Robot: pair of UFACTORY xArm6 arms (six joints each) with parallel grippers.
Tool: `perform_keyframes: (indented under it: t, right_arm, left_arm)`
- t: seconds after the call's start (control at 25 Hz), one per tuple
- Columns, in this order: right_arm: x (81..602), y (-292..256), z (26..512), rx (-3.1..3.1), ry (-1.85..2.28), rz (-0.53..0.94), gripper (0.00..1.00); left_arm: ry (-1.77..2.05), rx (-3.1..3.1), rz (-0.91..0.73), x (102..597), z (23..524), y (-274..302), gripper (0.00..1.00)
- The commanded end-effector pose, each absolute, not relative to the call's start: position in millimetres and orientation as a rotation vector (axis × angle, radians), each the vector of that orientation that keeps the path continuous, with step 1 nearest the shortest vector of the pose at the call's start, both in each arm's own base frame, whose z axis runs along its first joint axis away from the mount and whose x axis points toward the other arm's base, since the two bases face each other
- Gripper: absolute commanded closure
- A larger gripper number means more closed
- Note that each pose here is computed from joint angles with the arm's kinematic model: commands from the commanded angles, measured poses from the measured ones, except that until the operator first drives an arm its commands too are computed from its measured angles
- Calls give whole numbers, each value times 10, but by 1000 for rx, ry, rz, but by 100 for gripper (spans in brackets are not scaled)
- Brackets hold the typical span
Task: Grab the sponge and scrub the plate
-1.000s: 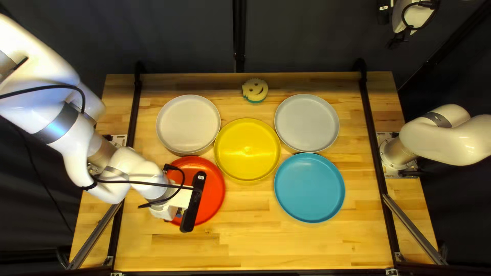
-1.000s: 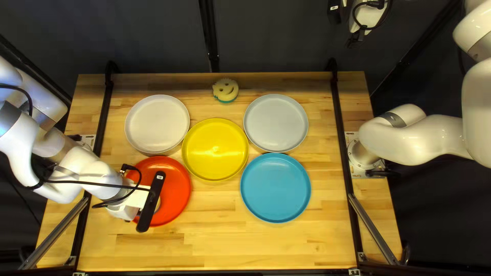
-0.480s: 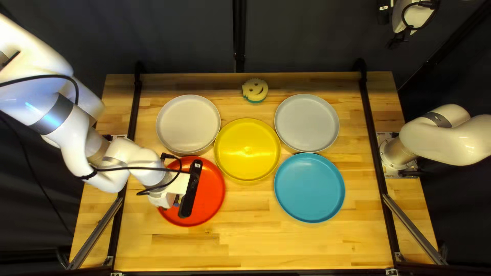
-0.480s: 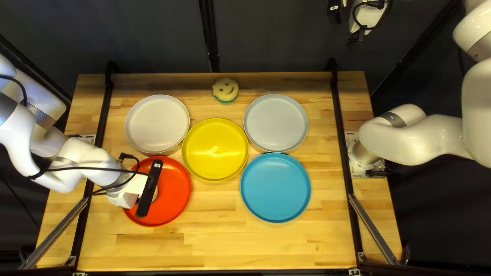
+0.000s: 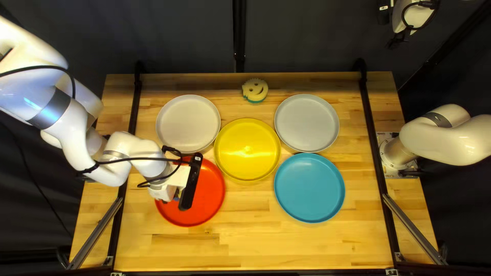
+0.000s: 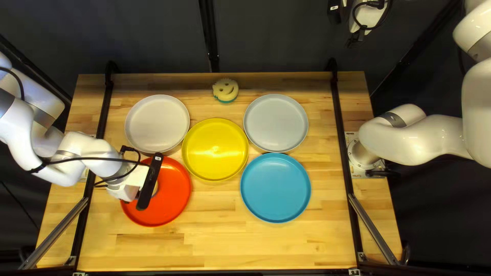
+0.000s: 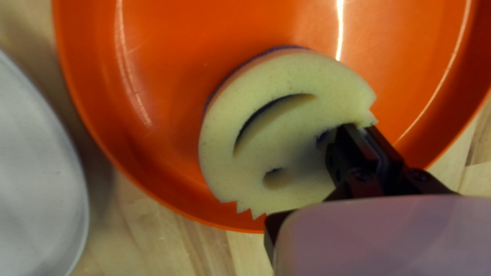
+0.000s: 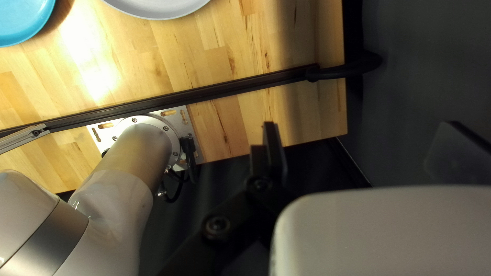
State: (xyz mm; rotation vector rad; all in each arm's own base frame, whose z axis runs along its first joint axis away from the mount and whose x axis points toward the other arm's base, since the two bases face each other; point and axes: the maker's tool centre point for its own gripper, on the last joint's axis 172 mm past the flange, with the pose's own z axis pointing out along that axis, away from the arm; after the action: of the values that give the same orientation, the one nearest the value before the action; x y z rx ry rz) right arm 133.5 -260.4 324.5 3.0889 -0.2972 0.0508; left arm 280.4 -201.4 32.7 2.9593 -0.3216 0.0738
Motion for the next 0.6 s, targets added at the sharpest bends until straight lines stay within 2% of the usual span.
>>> perform_keyframes:
  t: [0.04, 0.16, 0.6]
  right_arm:
    - [1335, -2604, 3245, 3089, -297, 51, 0]
    - [1335, -2604, 3245, 3089, -297, 51, 0]
    - [1335, -2604, 3245, 3089, -297, 51, 0]
  left_arm:
    - [-343, 2966, 93, 2922, 403, -2188, 100]
    - [-350, 2977, 101, 2954, 475, -2139, 100]
    - [-346, 3026, 107, 2970, 965, -1420, 100]
